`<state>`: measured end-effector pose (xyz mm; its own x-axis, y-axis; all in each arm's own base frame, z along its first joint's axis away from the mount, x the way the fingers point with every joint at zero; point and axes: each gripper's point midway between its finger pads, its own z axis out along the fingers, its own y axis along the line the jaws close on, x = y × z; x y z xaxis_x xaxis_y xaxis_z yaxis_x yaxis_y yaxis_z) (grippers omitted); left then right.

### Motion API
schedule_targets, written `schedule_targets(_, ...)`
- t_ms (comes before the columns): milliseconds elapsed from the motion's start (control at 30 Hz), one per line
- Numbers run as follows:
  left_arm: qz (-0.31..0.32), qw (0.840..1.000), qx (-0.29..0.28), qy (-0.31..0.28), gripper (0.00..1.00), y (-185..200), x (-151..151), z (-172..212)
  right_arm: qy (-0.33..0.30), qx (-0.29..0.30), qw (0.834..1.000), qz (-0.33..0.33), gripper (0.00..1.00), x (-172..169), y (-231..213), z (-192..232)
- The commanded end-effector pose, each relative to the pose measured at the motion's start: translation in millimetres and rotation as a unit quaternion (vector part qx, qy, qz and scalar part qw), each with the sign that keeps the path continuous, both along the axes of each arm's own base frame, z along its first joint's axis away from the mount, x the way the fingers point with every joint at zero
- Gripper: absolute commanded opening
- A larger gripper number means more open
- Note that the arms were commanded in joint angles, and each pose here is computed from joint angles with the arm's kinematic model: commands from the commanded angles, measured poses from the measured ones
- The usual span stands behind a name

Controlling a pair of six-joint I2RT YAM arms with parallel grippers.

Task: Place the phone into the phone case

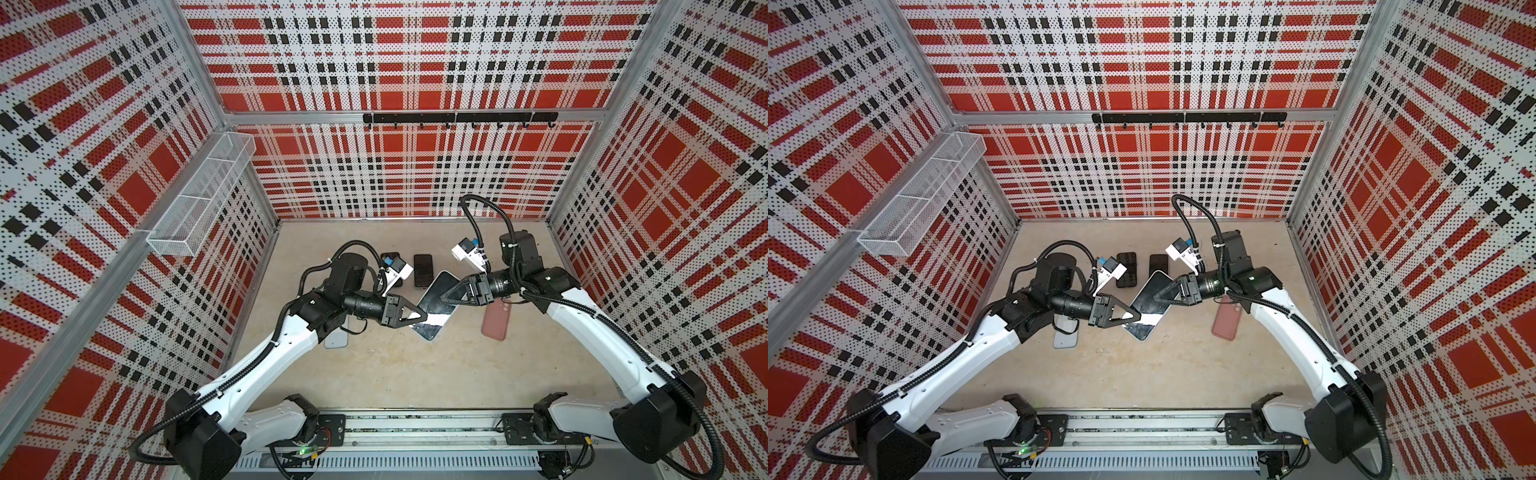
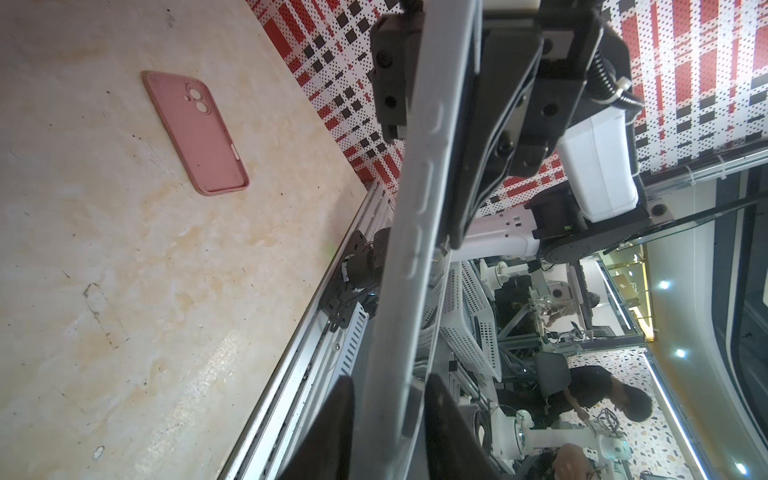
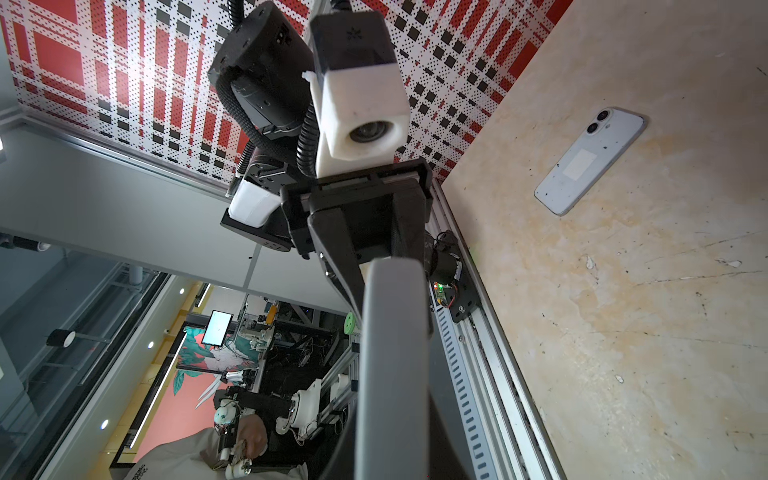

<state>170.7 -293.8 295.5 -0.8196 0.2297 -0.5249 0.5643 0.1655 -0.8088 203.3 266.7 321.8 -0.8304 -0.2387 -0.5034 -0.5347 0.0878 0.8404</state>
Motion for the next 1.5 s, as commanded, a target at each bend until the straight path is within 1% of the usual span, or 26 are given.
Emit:
schedule_targets(0, -0.021, 1.000, -0.013, 0.004, 0.32, 2, -10, 5, -0.048, 0.019, 0.999, 0.006, 0.00, 6, 1, 17)
schedule_targets(100, -0.020, 1.000, -0.013, 0.004, 0.23, 2, -10, 5, -0.048, 0.017, 0.999, 0.005, 0.00, 7, 1, 15)
schedule_targets(233, -0.017, 1.000, -0.012, 0.005, 0.00, 2, -9, 5, -0.050, 0.015, 0.999, 0.003, 0.00, 8, 1, 15)
schedule_targets(433, -0.003, 1.000, -0.004, 0.007, 0.00, 4, -5, 1, -0.052, 0.013, 0.999, -0.002, 0.00, 9, -1, 15)
schedule_targets(567, 0.031, 1.000, 0.006, 0.000, 0.00, 9, 6, -1, -0.058, 0.010, 0.998, -0.013, 0.00, 13, -3, 17)
schedule_targets(633, 0.066, 0.998, 0.011, -0.005, 0.00, 14, 17, -2, -0.063, 0.007, 0.998, -0.027, 0.03, 19, -5, 18)
schedule_targets(667, 0.086, 0.996, 0.008, -0.006, 0.00, 17, 23, -1, -0.065, 0.007, 0.997, -0.036, 0.10, 22, -6, 19)
schedule_targets(700, 0.105, 0.994, 0.002, -0.008, 0.00, 21, 30, 0, -0.066, 0.005, 0.997, -0.049, 0.21, 27, -8, 20)
schedule_targets(733, 0.123, 0.992, -0.005, -0.007, 0.00, 24, 36, 2, -0.069, 0.004, 0.996, -0.062, 0.25, 32, -10, 22)
schedule_targets(767, 0.141, 0.990, -0.014, -0.007, 0.00, 27, 42, 4, -0.071, 0.003, 0.994, -0.080, 0.32, 38, -13, 23)
schedule_targets(800, 0.159, 0.987, -0.018, -0.007, 0.00, 31, 48, 4, -0.074, 0.000, 0.992, -0.100, 0.39, 45, -18, 25)
schedule_targets(833, 0.177, 0.984, -0.017, -0.006, 0.00, 36, 54, 2, -0.083, 0.000, 0.990, -0.118, 0.43, 51, -22, 26)
schedule_targets(867, 0.196, 0.980, -0.014, -0.006, 0.00, 42, 61, 0, -0.077, -0.003, 0.986, -0.146, 0.47, 59, -30, 29)
schedule_targets(967, 0.250, 0.968, -0.003, -0.007, 0.00, 62, 82, -8, -0.084, -0.008, 0.973, -0.213, 0.50, 74, -52, 33)
schedule_targets(1067, 0.311, 0.950, 0.034, 0.014, 0.00, 88, 109, -31, -0.081, -0.026, 0.961, -0.262, 0.51, 81, -70, 27)
schedule_targets(1100, 0.322, 0.945, 0.049, 0.021, 0.00, 92, 114, -41, -0.081, -0.036, 0.958, -0.272, 0.51, 82, -74, 22)
schedule_targets(1167, 0.366, 0.926, 0.083, 0.042, 0.00, 118, 134, -64, -0.081, -0.054, 0.955, -0.281, 0.51, 80, -78, 12)
schedule_targets(1233, 0.384, 0.916, 0.101, 0.053, 0.00, 134, 149, -81, -0.076, -0.061, 0.955, -0.282, 0.51, 77, -79, 4)
schedule_targets(1300, 0.405, 0.903, 0.122, 0.072, 0.00, 151, 164, -100, -0.070, -0.062, 0.956, -0.279, 0.51, 75, -79, -3)
schedule_targets(1367, 0.419, 0.894, 0.137, 0.080, 0.00, 164, 178, -114, -0.065, -0.065, 0.957, -0.277, 0.51, 73, -79, -10)
schedule_targets(1467, 0.426, 0.888, 0.158, 0.075, 0.00, 173, 199, -130, -0.059, -0.066, 0.958, -0.271, 0.51, 73, -78, -18)
